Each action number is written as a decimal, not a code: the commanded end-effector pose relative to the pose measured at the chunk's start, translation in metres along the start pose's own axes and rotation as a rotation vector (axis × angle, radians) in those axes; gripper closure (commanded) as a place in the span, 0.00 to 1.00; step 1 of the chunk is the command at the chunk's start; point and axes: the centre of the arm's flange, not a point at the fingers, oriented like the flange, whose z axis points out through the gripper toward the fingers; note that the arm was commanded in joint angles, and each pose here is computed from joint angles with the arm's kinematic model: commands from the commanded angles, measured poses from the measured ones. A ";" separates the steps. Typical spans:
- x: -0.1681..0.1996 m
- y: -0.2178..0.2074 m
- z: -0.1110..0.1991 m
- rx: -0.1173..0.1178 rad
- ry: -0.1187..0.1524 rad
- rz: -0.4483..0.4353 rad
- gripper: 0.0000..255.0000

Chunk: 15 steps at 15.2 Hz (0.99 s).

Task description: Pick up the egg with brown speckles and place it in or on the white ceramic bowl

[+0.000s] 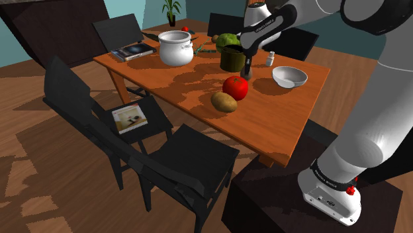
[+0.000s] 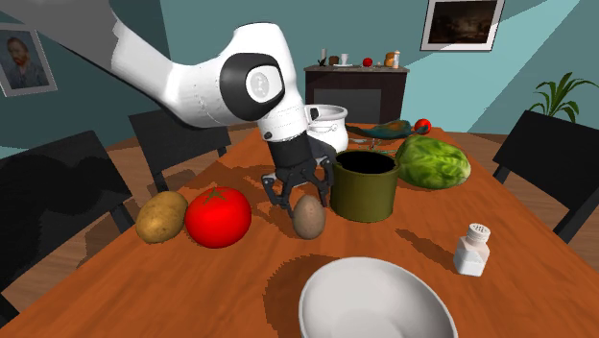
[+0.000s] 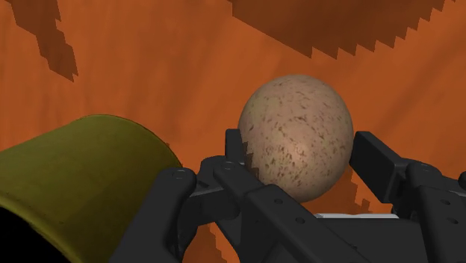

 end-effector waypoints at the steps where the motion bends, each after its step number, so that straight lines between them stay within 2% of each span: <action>1: -0.001 0.003 -0.010 0.000 0.000 0.000 1.00; 15: -0.005 0.021 -0.082 0.000 0.000 0.000 1.00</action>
